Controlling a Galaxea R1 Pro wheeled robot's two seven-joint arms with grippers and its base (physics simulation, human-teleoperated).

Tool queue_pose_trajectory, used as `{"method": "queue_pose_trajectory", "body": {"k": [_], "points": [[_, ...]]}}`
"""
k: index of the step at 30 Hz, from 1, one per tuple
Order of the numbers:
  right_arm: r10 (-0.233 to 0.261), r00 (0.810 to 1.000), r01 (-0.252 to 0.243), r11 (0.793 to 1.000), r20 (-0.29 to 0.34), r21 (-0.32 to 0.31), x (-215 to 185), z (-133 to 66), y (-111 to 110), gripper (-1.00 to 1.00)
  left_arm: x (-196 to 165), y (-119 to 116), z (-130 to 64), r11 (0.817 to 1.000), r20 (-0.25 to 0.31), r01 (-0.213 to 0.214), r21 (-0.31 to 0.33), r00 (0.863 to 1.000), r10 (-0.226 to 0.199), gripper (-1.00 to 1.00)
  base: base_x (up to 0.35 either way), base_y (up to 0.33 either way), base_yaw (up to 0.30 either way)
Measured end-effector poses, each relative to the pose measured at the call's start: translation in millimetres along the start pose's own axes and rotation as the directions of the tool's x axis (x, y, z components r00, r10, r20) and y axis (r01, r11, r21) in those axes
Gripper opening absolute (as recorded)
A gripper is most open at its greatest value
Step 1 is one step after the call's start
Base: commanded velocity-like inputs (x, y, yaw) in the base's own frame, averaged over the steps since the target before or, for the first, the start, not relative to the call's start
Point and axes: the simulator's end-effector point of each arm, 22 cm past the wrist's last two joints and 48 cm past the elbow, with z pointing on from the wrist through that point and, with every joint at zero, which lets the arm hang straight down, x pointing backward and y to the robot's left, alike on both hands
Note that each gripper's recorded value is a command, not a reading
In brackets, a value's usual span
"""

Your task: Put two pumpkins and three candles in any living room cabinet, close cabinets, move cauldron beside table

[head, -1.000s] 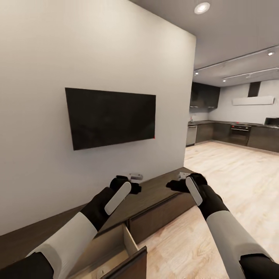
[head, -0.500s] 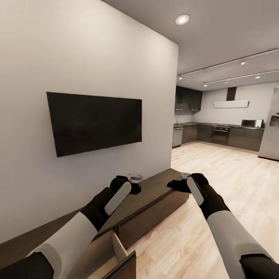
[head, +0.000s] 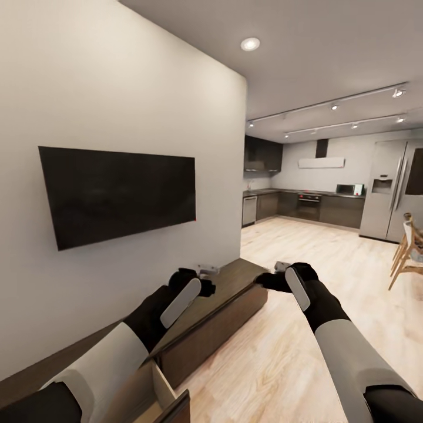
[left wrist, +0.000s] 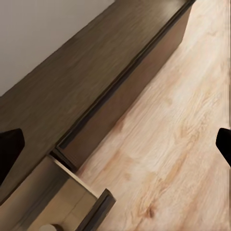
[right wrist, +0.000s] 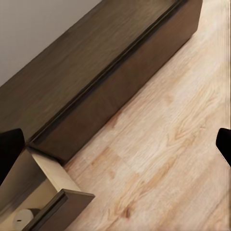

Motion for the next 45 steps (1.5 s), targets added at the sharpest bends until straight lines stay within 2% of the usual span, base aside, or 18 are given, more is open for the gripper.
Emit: {"method": "queue_pose_trajectory", "body": {"k": [7,22,45], "points": [[0.0,1.0,0.0,1.0,0.005,0.0,-10.7,-10.1,2.4,1.0,-4.9,1.8,-5.5,1.0,-0.009,-0.013,-0.009,1.0,0.013,1.0,0.0,0.0,-0.227],[-0.003,1.0,0.003,1.0,0.021,-0.001,-33.9,-32.4,9.5,1.0,-13.5,10.1,-15.5,0.999,-0.037,-0.013,-0.03,0.999,0.012,1.0,0.0,0.0,-0.227],[-0.006,0.999,0.006,1.0,0.045,-0.007,-66.3,-66.5,22.4,1.0,-47.1,12.4,-47.0,0.999,-0.017,-0.015,-0.034,1.0,0.015,1.0,0.0,0.0,-0.223]]}}
